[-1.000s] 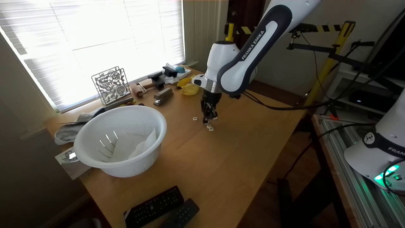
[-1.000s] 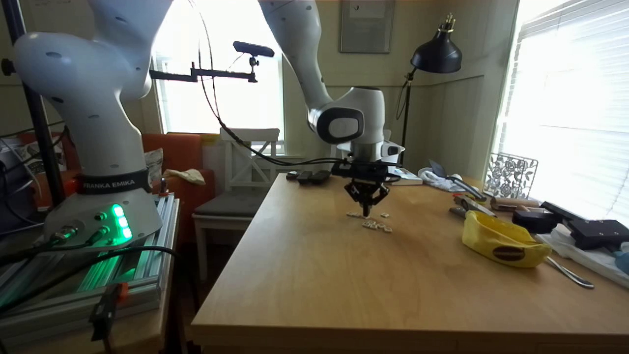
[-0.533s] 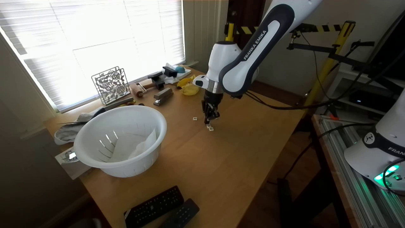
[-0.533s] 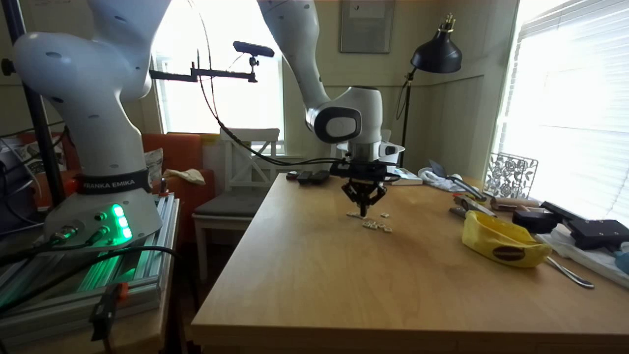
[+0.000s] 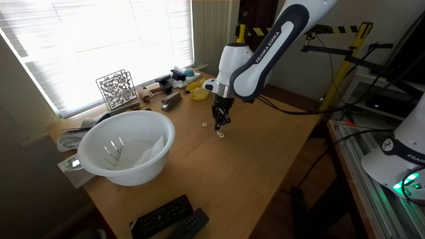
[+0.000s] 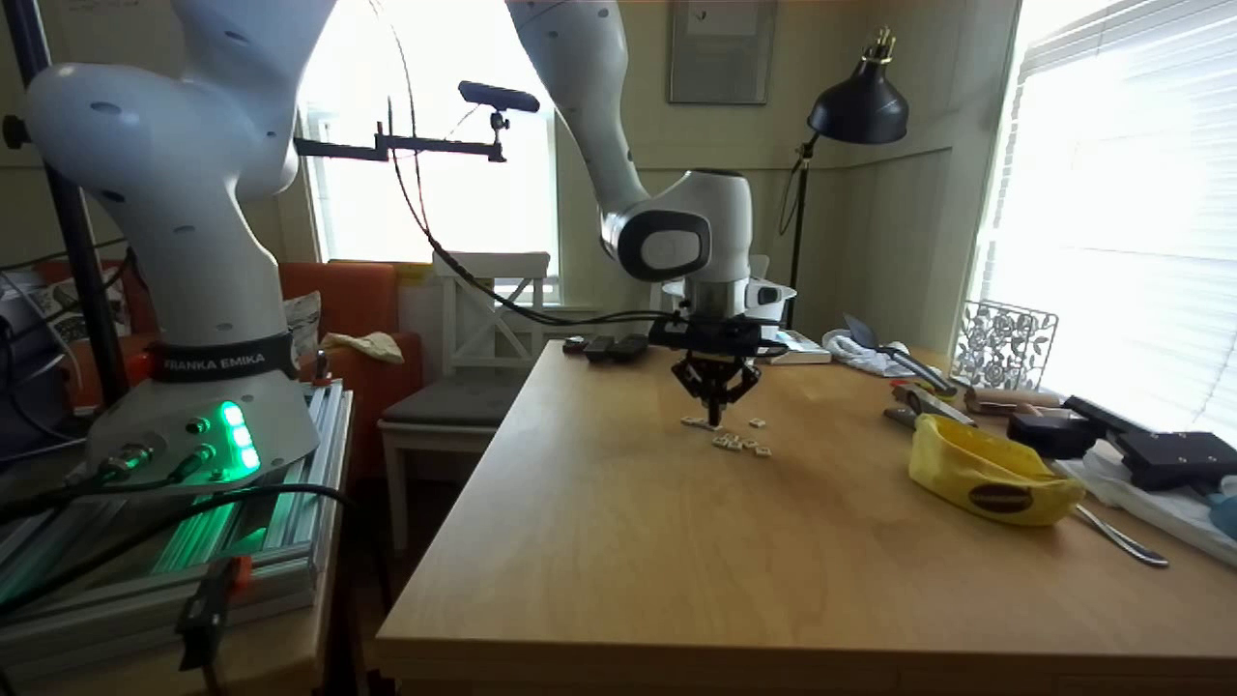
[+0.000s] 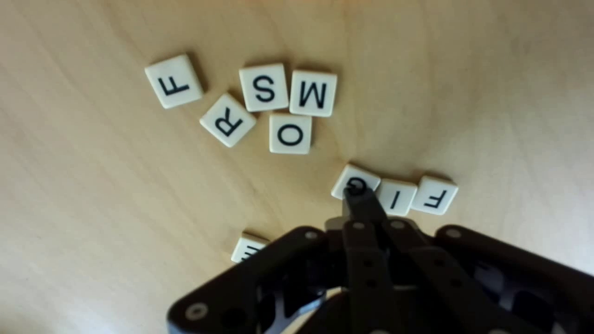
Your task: Move the letters to the left
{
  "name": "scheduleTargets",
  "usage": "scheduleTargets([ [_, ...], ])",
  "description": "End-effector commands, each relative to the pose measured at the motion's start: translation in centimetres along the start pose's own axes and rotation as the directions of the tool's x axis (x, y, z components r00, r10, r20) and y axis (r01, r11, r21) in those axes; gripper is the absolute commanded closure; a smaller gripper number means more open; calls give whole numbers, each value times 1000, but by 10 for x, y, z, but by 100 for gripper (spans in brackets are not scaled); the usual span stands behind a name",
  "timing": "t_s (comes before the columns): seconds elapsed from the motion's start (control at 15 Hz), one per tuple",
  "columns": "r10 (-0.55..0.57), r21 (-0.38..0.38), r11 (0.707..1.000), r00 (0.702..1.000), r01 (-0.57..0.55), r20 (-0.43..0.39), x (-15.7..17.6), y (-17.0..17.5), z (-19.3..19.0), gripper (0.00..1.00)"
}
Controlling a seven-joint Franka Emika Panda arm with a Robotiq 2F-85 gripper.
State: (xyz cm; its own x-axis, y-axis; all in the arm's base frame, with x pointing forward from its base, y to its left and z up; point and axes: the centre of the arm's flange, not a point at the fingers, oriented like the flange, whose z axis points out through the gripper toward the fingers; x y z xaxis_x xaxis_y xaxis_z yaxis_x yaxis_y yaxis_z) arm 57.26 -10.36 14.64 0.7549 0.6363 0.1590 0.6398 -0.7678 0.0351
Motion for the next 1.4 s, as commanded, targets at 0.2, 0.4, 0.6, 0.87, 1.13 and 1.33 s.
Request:
scheduleTargets([
  [0.2,-12,21,1000,1000,12,7,-10,-10,-1,100],
  [0.4,-11,12,1000,1000,11,0,-11,-11,-6,100],
  [0.6,-11,9,1000,1000,11,-3,-14,-13,-9,100],
  [0.87,-1,4,1000,1000,1,-9,-16,-12,-11,100],
  [1.13,19,-8,1000,999,-19,-37,-17,-11,-17,100],
  [1.33,42,-13,999,997,-43,-67,-13,-10,-23,100],
])
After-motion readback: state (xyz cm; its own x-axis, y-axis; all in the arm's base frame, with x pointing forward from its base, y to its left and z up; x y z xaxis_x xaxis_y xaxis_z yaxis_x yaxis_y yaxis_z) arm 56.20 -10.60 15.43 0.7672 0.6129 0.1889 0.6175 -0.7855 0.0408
